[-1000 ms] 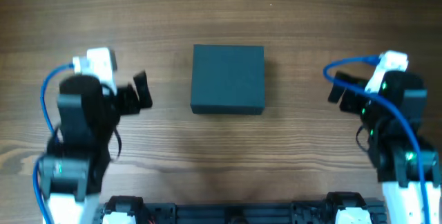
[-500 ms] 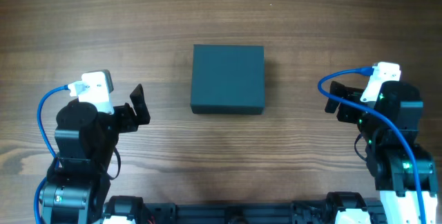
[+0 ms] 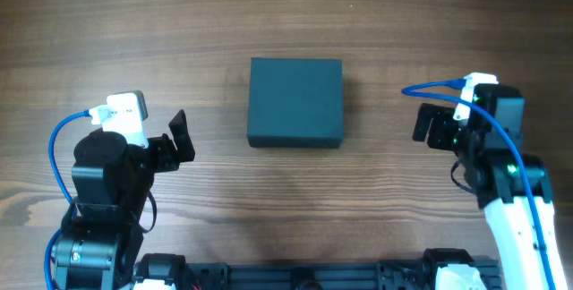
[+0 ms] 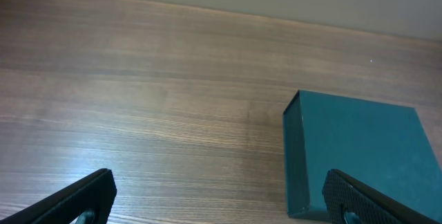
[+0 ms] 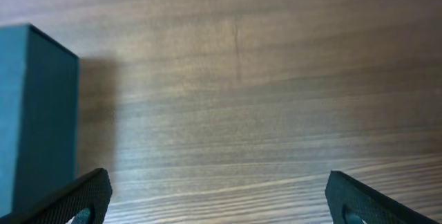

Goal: Pack container

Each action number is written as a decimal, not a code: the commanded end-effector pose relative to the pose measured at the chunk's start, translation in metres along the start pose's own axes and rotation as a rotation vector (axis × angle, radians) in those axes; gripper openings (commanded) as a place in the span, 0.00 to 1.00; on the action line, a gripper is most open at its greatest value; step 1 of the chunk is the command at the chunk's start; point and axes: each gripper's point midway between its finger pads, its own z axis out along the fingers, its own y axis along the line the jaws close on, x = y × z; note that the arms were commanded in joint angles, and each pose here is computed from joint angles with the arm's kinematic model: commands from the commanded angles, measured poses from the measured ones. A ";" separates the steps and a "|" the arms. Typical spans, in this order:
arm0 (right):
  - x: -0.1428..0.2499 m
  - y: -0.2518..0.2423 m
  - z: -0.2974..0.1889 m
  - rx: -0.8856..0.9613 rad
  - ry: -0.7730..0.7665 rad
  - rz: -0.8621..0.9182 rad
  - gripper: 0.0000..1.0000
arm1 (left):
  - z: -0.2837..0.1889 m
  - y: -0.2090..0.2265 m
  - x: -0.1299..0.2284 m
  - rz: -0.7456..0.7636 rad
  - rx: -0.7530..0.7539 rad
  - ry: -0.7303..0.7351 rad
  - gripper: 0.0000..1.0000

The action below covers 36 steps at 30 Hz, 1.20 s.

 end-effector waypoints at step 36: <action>-0.010 0.039 -0.112 -0.258 -1.177 -0.182 1.00 | 0.002 0.002 0.004 -0.007 -0.013 0.009 1.00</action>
